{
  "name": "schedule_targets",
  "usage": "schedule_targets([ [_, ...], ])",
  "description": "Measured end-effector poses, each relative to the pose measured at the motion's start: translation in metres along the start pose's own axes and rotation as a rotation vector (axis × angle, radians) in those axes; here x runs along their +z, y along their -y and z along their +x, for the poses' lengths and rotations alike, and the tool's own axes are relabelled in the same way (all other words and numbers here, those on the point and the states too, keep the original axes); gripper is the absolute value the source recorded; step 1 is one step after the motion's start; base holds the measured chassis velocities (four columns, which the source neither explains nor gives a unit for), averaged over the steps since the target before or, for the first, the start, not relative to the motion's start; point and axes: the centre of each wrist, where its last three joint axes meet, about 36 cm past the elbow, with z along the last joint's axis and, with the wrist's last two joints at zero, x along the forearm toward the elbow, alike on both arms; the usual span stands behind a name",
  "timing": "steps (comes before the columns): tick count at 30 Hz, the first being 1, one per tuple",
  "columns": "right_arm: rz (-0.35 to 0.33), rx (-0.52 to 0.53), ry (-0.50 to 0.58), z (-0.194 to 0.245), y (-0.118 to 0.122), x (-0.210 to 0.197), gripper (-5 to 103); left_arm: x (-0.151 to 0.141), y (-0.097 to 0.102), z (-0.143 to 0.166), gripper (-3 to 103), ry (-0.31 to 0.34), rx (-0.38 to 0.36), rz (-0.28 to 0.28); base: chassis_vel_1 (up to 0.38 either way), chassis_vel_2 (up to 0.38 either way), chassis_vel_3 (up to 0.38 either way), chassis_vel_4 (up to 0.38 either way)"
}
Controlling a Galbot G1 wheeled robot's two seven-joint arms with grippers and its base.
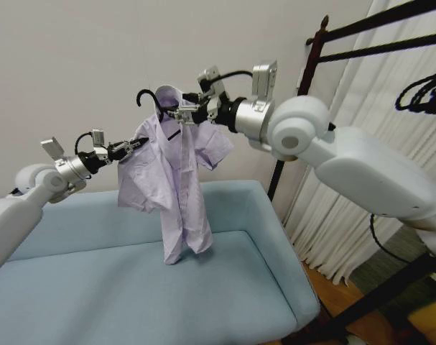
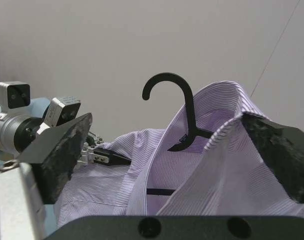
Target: Pick up the clothes from the sofa and hang them on the clothes hanger.
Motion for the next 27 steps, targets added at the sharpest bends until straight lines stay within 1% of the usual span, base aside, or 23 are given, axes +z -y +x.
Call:
schedule_targets([
  [1,0.001,-0.005,-0.001,-0.001,-0.004,-0.001,96,-0.001,0.000,0.001,2,-0.001,-0.002,-0.002,0.000,0.000,0.000,0.000],
  [3,0.007,-0.012,-0.005,-0.003,-0.010,-0.002,100,-0.004,0.000,0.001,2,-0.001,-0.014,-0.007,0.000,0.000,0.000,0.000],
  [5,0.011,-0.009,-0.013,-0.003,-0.012,-0.002,100,-0.005,0.000,0.001,2,0.001,-0.022,-0.008,0.000,0.000,0.000,0.000],
  [8,0.025,0.006,-0.044,0.000,-0.016,0.002,100,-0.009,0.000,0.000,2,0.010,-0.069,-0.011,0.000,0.000,0.000,0.000],
  [9,0.025,0.006,-0.044,0.000,-0.016,0.002,100,-0.009,0.000,0.000,2,0.010,-0.069,-0.011,0.000,0.000,0.000,0.000],
  [12,0.028,0.022,-0.061,0.003,-0.017,0.008,100,-0.013,0.000,0.000,2,0.023,-0.111,-0.009,0.000,0.000,0.000,0.000],
  [16,0.030,0.033,-0.062,0.004,-0.018,0.007,100,-0.015,0.000,0.000,2,0.025,-0.107,-0.010,0.000,0.000,0.000,0.000],
  [18,0.028,0.047,-0.058,0.002,-0.017,0.001,100,-0.016,0.000,0.002,2,0.021,-0.085,-0.017,0.000,0.000,0.000,0.000],
  [20,0.006,0.071,-0.045,-0.004,-0.018,-0.011,100,-0.016,0.001,0.004,2,0.013,-0.062,-0.033,0.000,0.000,0.000,0.000],
  [21,-0.021,0.090,-0.044,-0.009,-0.021,-0.019,100,-0.015,0.003,0.004,2,0.010,-0.054,-0.039,0.000,0.000,0.000,0.000],
  [22,-0.021,0.090,-0.044,-0.009,-0.021,-0.019,100,-0.015,0.003,0.004,2,0.010,-0.054,-0.039,0.000,0.000,0.000,0.000],
  [25,-0.098,0.150,-0.067,-0.024,-0.033,-0.028,100,-0.016,0.007,0.001,2,0.010,-0.034,-0.049,0.000,0.000,0.000,0.000],
  [27,-0.140,0.194,-0.083,-0.039,-0.036,-0.025,100,-0.019,0.011,-0.002,2,0.012,-0.019,-0.057,0.000,0.000,0.000,0.000],
])
